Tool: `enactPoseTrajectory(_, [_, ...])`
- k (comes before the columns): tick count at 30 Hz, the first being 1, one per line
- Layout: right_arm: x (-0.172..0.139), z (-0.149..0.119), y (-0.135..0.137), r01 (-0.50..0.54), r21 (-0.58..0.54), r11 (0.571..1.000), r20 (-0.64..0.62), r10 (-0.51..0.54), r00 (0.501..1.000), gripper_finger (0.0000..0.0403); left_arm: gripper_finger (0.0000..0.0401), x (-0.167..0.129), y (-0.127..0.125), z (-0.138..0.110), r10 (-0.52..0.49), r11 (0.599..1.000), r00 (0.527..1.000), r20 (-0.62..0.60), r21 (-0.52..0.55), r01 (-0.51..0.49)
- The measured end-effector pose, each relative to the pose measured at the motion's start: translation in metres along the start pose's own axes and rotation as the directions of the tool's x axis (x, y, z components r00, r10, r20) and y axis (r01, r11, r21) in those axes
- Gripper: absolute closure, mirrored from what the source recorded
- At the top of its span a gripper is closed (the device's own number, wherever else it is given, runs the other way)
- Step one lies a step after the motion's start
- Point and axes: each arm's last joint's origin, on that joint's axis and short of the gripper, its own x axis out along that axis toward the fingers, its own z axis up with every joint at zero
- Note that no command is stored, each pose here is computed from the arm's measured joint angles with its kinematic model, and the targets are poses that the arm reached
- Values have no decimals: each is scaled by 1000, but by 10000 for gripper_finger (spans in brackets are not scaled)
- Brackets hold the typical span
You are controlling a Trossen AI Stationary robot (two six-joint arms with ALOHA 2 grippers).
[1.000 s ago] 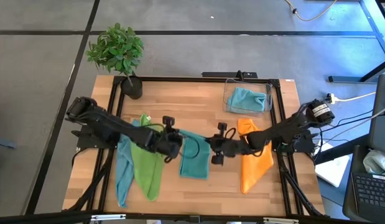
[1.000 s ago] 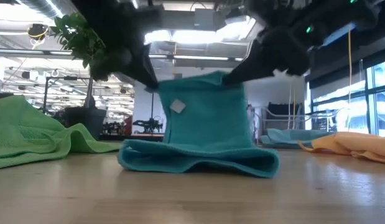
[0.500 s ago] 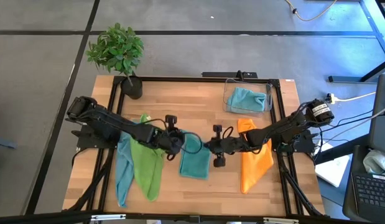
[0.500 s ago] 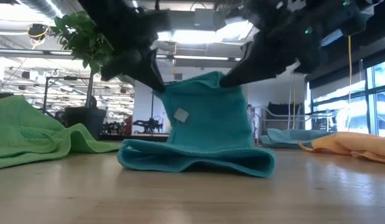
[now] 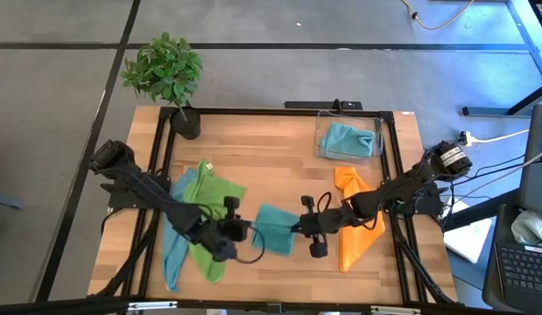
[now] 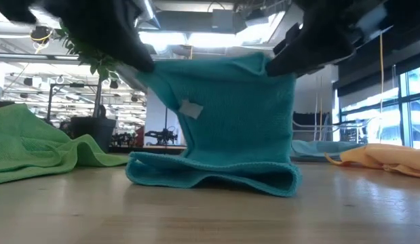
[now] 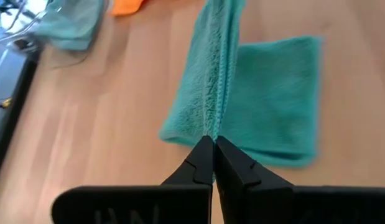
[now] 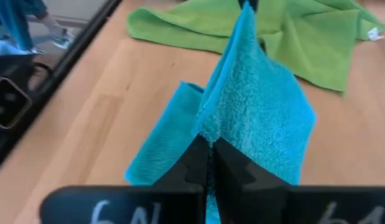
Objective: Fold microfiber towels
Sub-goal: Fold the blue Fold the blue microfiber towel
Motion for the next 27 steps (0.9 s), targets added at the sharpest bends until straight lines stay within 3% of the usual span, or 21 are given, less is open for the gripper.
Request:
enactPoseTrajectory(5, [5,-8,13,-28,10,1000,-15,28,999,389,400,-4,-14,-1,-32,999,999,33,-10,33])
enactPoseTrajectory(19, [39,-35,21,-72,95,993,-55,77,995,389,401,20,-26,-13,-60,998,996,-58,29,62])
enactPoseTrajectory(27, [38,-37,24,-166,151,975,-93,181,979,389,399,18,-34,-4,-207,978,978,6,-29,207])
